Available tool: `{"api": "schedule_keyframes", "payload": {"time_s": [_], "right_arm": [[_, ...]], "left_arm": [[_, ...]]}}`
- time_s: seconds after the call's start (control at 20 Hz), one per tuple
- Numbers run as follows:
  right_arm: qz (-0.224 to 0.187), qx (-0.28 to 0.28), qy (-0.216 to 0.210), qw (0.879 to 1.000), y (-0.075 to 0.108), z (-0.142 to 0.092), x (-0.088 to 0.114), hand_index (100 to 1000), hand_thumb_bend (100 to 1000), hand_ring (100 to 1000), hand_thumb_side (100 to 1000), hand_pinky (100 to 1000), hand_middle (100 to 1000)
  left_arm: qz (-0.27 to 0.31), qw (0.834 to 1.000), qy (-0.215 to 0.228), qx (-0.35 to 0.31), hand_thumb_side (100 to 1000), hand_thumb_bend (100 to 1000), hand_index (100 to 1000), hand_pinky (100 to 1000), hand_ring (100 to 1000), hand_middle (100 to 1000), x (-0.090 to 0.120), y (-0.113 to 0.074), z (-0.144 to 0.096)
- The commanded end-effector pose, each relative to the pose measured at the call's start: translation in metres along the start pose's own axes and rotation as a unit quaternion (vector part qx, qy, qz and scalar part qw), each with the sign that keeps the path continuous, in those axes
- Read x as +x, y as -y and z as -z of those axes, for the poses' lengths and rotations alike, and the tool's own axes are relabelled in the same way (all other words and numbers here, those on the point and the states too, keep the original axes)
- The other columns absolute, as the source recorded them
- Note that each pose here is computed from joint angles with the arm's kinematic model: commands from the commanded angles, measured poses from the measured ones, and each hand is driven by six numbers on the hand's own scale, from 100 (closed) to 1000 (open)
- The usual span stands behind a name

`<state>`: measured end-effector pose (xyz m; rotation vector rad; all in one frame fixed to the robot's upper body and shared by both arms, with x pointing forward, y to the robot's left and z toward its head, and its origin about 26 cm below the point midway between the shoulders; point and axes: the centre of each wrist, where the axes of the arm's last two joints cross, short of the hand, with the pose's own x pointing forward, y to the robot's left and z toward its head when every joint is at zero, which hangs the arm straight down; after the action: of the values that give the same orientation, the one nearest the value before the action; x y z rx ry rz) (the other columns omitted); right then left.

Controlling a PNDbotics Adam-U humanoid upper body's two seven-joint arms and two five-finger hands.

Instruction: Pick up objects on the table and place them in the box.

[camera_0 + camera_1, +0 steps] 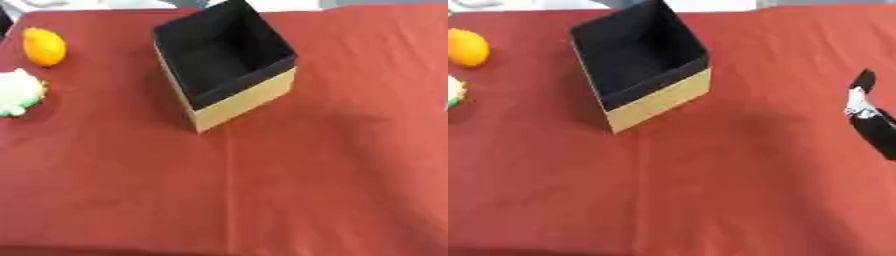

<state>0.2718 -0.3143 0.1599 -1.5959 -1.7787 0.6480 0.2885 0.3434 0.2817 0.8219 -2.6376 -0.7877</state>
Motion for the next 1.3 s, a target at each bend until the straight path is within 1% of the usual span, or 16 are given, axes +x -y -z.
{"api": "schedule_keyframes", "payload": {"time_s": [0.05,0.35,0.6,0.8,1.1,1.2,1.25,1.3], "right_arm": [[-0.005,-0.023,0.007,1.0,0.009,0.006,-0.002,855,100,561,565,571,658],[-0.007,-0.033,0.003,0.999,0.009,0.007,-0.003,855,100,563,565,573,660],[-0.012,-0.038,-0.003,0.999,0.01,0.007,-0.005,855,100,563,565,575,661],[-0.014,-0.042,-0.006,0.999,0.01,0.006,-0.006,854,100,565,565,577,662],[-0.015,-0.042,-0.008,0.999,0.011,0.006,-0.007,854,100,566,565,579,663],[-0.015,-0.042,-0.01,0.999,0.011,0.006,-0.007,854,100,566,565,580,664],[-0.016,-0.042,-0.011,0.999,0.011,0.006,-0.008,854,100,567,575,581,665],[-0.017,-0.043,-0.011,0.999,0.011,0.006,-0.008,854,100,567,565,581,665]], "left_arm": [[0.025,0.999,0.018,-0.01,472,100,850,604,677,745,0.0,-0.01,0.008],[0.05,0.998,0.021,-0.045,432,100,852,611,690,754,-0.005,-0.014,0.013],[0.084,0.992,0.003,-0.089,428,100,858,619,702,763,-0.014,-0.02,0.015],[0.106,0.987,-0.031,-0.116,497,100,867,621,710,772,-0.027,-0.026,0.014],[0.13,0.974,-0.11,-0.151,488,100,873,618,716,779,-0.057,-0.036,0.006],[0.133,0.97,-0.127,-0.155,488,100,873,617,716,779,-0.065,-0.039,0.004],[0.134,0.969,-0.134,-0.156,474,100,874,616,715,779,-0.068,-0.04,0.003],[0.135,0.968,-0.14,-0.156,492,100,874,616,715,780,-0.071,-0.041,0.002]]}}
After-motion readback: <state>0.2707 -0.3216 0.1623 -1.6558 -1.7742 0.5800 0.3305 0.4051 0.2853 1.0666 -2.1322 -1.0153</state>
